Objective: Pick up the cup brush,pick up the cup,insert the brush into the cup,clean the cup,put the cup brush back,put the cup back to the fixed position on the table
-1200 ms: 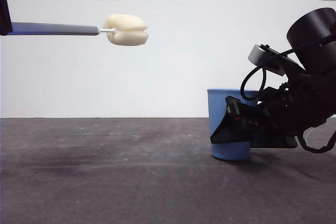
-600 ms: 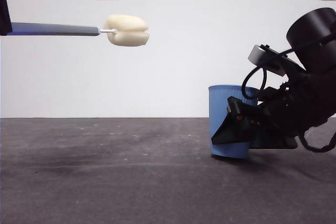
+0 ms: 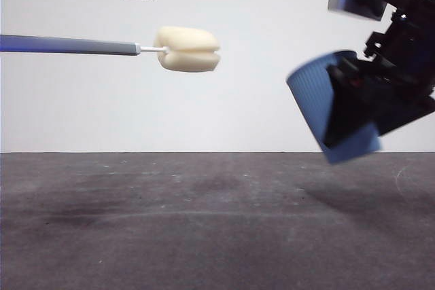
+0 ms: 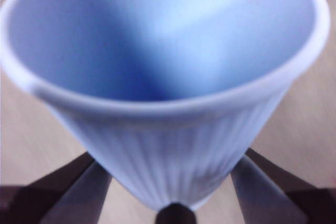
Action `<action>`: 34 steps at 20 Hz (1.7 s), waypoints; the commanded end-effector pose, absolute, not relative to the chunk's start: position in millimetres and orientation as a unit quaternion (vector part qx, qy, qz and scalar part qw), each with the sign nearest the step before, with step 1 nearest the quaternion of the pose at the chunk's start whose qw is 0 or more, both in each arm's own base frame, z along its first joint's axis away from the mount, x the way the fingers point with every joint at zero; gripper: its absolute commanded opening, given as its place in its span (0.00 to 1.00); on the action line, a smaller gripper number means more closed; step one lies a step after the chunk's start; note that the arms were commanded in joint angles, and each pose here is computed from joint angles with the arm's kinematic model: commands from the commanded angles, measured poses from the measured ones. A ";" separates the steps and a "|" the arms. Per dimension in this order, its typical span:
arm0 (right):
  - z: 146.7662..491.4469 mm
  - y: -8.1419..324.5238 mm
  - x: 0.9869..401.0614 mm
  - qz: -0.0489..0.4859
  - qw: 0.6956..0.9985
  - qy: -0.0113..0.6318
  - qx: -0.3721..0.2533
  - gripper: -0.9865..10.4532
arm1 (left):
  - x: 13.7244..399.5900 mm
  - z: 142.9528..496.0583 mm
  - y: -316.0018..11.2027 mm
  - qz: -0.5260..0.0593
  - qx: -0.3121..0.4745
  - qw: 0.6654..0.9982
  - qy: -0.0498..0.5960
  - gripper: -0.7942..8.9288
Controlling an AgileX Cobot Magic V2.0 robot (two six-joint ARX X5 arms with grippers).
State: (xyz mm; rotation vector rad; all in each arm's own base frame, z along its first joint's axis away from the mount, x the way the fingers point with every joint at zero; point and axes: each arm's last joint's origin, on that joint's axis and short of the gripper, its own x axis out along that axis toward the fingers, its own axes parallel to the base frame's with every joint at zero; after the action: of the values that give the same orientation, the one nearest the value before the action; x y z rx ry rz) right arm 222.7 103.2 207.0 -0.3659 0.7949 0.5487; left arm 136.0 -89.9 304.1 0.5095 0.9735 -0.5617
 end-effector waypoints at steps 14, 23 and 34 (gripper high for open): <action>229.2 122.7 208.6 0.261 0.659 0.350 -0.613 0.07 | 138.0 295.1 -100.1 -0.343 0.285 0.762 0.470 0.07; 220.6 148.8 212.3 0.235 0.613 0.305 -0.690 0.07 | 138.8 283.6 -113.1 -0.375 0.276 0.721 0.513 0.07; 219.7 167.1 198.4 0.268 0.571 0.267 -0.729 0.07 | 147.6 261.5 -154.4 -0.395 0.330 0.694 0.503 0.07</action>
State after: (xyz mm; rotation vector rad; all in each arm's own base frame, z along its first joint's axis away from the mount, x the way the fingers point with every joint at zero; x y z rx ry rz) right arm 199.4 161.7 219.8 -1.7134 0.6589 0.5957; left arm 145.8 -150.8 260.8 0.7446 1.1578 -0.8700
